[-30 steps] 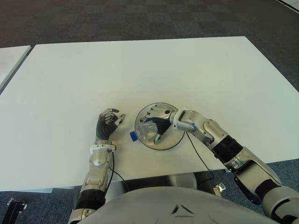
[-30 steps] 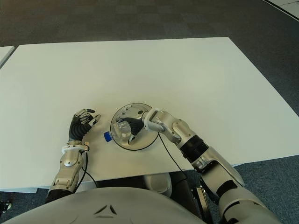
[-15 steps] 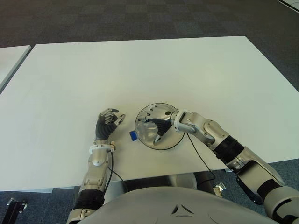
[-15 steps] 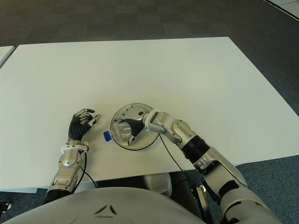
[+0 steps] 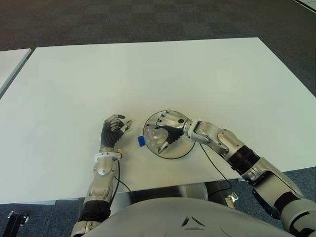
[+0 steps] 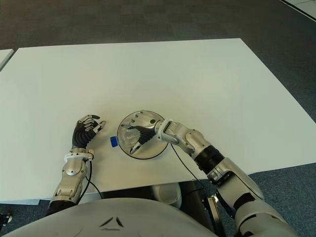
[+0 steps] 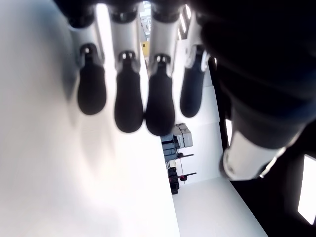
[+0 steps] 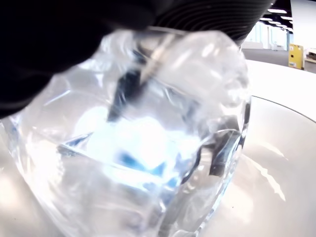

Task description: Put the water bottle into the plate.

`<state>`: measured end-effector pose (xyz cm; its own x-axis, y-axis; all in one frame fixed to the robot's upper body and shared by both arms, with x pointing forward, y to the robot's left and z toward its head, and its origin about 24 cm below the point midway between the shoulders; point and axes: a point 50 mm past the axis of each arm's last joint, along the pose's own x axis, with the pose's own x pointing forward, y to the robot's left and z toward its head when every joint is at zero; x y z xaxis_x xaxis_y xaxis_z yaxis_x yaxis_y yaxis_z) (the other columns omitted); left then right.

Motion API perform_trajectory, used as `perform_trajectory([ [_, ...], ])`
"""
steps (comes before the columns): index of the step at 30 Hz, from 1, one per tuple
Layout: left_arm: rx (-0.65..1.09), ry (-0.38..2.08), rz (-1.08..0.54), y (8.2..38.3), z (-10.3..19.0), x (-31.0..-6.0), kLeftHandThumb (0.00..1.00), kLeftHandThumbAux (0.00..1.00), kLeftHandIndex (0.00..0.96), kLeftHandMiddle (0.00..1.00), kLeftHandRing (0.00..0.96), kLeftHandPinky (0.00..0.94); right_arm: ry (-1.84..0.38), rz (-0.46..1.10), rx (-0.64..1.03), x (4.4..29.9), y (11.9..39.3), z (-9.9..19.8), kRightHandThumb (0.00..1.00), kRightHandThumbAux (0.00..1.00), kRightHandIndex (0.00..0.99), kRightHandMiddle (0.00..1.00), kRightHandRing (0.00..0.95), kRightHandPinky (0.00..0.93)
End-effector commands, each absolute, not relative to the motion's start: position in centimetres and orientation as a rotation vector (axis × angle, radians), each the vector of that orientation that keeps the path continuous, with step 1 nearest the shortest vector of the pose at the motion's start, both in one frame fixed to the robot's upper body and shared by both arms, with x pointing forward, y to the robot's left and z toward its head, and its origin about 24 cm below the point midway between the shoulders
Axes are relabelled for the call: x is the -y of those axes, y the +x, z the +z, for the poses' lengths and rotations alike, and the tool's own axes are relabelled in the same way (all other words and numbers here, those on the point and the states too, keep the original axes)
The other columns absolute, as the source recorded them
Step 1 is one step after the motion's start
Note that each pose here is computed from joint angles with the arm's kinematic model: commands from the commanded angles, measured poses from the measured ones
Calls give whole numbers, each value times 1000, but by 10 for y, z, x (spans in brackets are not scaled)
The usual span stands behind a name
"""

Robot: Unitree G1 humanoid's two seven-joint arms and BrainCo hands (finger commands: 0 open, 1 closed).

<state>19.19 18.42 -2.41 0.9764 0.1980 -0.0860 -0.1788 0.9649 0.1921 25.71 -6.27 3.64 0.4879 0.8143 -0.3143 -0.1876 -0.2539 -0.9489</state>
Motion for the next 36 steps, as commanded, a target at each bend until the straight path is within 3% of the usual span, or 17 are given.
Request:
perform_trajectory([
  [1, -145, 182, 190, 189, -30, -185, 706, 715, 436, 682, 663, 636, -1569, 1078, 518, 71, 252, 22, 518, 233, 0, 0, 0, 0],
  [23, -127, 194, 170, 189, -31, -184, 703, 717, 435, 678, 662, 639, -1513, 952, 558, 75, 255, 34, 488, 163, 0, 0, 0, 0],
  [36, -131, 192, 164, 189, -32, -185, 703, 717, 435, 680, 666, 638, -1455, 776, 577, 76, 260, 44, 461, 159, 0, 0, 0, 0],
])
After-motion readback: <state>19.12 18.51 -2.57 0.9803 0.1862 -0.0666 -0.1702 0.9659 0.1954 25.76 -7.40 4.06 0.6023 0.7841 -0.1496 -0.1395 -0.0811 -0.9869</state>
